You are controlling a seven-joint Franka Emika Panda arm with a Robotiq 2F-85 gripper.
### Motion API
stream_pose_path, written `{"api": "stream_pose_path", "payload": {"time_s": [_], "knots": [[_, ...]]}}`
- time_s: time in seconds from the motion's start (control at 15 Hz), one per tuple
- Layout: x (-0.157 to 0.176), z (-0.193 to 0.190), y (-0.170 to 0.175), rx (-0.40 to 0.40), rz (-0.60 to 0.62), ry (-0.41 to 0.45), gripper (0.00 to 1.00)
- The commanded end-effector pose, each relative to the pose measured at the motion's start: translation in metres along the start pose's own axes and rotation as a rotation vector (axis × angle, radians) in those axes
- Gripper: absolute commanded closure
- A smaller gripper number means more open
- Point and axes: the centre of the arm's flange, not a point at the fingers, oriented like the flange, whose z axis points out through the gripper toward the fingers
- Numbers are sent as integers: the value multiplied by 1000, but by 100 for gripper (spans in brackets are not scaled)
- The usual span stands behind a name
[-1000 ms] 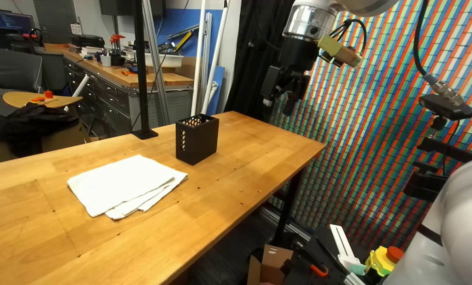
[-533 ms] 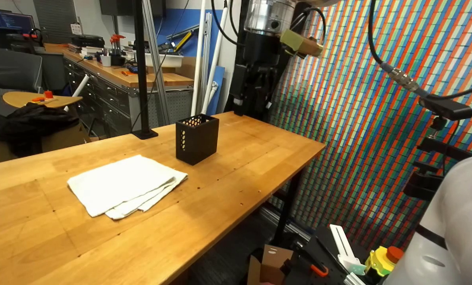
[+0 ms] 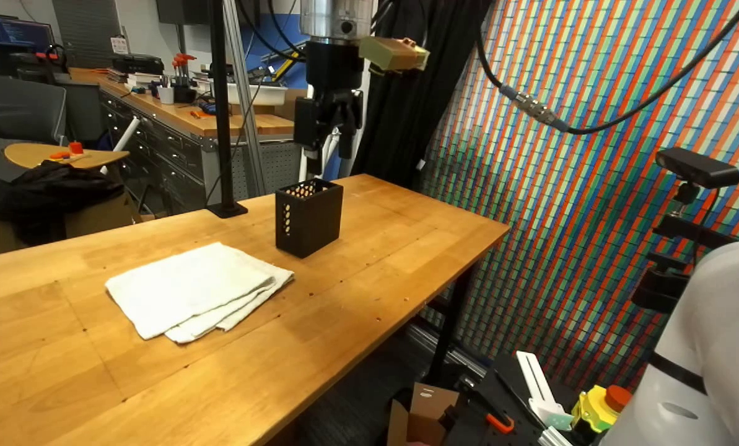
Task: Put the towel in the box
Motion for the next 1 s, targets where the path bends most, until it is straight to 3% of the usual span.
{"api": "stream_pose_path", "payload": {"time_s": [0.0,0.53,0.93], "knots": [[51,-20,0,-44,-94,23,0],[119,-32,-11,-17,-185,98,0],[162,-15,-33,7,-227,131,0]]}}
